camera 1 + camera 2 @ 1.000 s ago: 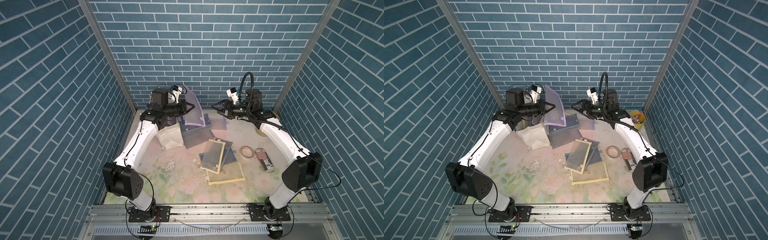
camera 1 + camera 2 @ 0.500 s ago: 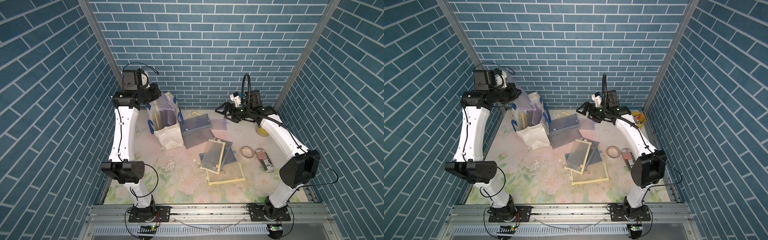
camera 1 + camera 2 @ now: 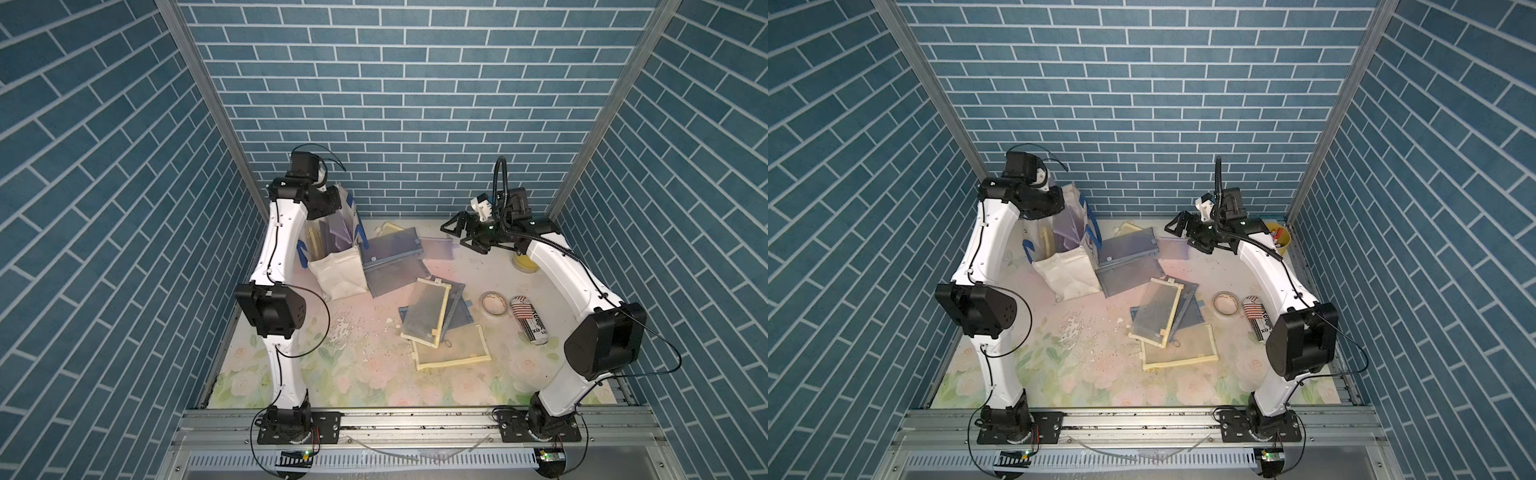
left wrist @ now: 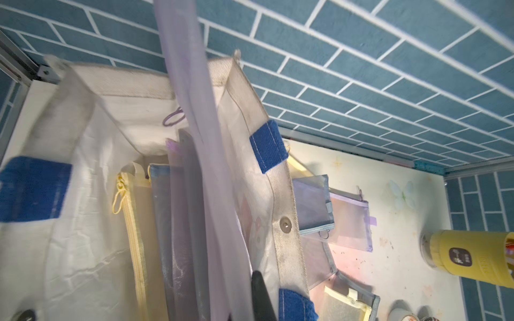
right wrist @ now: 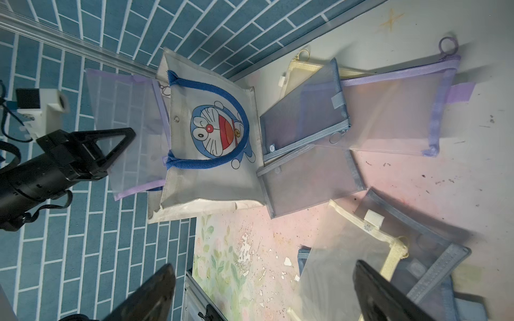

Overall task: Put the pencil pouch into the canvas bag
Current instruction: Place the pencil pouch in the canvas bag.

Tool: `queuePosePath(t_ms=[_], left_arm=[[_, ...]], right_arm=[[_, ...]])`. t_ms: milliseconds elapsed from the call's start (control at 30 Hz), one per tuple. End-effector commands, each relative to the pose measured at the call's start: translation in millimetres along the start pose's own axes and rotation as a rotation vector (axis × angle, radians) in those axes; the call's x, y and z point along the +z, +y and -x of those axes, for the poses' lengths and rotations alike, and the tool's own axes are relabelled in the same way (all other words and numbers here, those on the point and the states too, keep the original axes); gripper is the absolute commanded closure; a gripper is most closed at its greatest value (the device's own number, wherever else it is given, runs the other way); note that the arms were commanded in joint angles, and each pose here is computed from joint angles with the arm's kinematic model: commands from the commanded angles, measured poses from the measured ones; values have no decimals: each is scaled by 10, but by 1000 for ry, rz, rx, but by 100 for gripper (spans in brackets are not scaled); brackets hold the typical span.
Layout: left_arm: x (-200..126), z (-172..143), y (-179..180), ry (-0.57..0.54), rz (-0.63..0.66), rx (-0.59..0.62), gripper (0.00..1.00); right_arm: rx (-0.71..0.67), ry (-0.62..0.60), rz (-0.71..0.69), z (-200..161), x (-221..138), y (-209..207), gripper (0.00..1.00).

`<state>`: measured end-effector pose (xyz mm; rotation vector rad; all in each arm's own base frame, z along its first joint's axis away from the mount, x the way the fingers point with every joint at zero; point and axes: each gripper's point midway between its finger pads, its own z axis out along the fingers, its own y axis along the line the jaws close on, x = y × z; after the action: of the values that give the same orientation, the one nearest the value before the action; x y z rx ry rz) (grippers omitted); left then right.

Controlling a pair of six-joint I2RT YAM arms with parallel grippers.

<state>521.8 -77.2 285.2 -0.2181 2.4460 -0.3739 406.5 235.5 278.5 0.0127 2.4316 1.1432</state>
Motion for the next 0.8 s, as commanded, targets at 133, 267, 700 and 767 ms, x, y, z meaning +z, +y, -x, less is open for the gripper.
queuePosePath(t_ms=[133, 267, 700, 767], left_arm=[[315, -432, 53, 131, 85, 64, 100], [427, -619, 185, 183, 134, 63, 100], [385, -595, 206, 168, 188, 65, 54], [218, -552, 203, 135, 217, 69, 44]], right_arm=[[0, -42, 3, 32, -118, -9, 1], [15, -37, 4, 15, -91, -43, 2], [37, -20, -13, -82, -39, -168, 2], [51, -9, -31, -147, -18, -244, 2]])
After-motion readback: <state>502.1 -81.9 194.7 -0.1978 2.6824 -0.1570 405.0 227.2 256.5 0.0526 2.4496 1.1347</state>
